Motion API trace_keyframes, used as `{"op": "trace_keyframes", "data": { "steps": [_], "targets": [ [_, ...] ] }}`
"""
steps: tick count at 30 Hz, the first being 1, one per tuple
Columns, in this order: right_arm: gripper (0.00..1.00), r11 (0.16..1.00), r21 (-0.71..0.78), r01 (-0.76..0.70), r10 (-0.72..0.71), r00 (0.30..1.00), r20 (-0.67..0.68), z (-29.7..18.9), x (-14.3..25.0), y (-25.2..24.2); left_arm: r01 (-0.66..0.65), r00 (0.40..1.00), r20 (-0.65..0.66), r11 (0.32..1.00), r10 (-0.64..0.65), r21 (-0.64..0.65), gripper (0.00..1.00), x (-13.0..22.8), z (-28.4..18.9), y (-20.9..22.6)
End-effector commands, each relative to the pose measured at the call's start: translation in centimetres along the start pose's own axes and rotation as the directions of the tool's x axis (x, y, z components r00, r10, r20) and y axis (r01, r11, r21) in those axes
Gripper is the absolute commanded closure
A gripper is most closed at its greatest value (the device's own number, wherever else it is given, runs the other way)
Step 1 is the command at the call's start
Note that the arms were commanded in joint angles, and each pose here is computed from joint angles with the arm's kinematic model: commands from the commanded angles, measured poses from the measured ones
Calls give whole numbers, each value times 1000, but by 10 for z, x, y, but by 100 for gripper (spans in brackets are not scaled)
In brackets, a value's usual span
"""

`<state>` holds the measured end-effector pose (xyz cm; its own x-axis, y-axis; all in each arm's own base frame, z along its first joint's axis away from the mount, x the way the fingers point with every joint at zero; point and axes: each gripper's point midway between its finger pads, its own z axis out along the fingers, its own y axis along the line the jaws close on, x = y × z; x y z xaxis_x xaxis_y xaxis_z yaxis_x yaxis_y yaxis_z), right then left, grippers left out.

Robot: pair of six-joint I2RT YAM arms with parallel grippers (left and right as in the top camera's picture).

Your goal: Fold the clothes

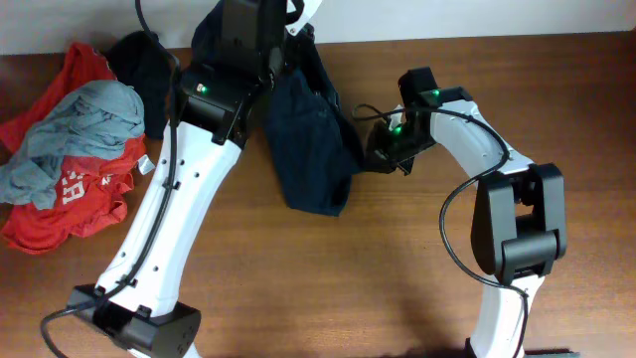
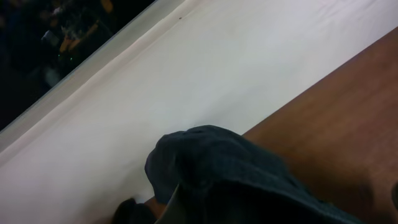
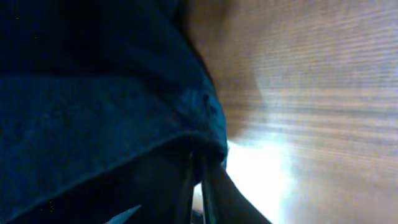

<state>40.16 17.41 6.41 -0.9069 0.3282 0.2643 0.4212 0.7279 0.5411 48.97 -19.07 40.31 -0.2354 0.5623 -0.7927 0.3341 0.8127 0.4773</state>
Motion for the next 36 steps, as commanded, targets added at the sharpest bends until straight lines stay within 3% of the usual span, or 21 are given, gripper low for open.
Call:
{"op": "trace_keyframes", "data": {
  "steps": [1,5,12,20,26,27,28,34,36],
  "targets": [
    [92,999,-11,44,-44,998,-49,3,12,1,-9,1000,20,1000,9,-22,99,-8,-6,6],
    [84,998,-7,62,-62,996,-56,2,14,-1,-9,1000,20,1000,9,-22,99,-8,-6,6],
    [36,996,-6,90,-91,993,-77,-1,20,-3,-9,1000,20,1000,9,-22,99,-8,-6,6],
    [31,995,1,97,-97,991,-90,3,25,-1,-8,1000,20,1000,9,-22,99,-8,-6,6],
    [39,990,2,138,-137,987,-89,23,39,21,-9,1000,20,1000,9,-21,99,-8,-6,6],
    [52,987,7,162,-161,983,-86,31,44,29,-9,1000,20,1000,9,-21,99,-8,-6,6],
    [59,986,14,164,-162,983,-82,33,45,30,-9,1000,20,1000,9,-21,99,-8,-6,6],
    [93,986,17,163,-161,984,-76,32,43,29,-9,1000,20,1000,9,-21,99,-8,-6,6],
    [96,986,17,163,-162,984,-76,32,43,29,-9,1000,20,1000,9,-22,99,-8,-6,6]
  ]
}}
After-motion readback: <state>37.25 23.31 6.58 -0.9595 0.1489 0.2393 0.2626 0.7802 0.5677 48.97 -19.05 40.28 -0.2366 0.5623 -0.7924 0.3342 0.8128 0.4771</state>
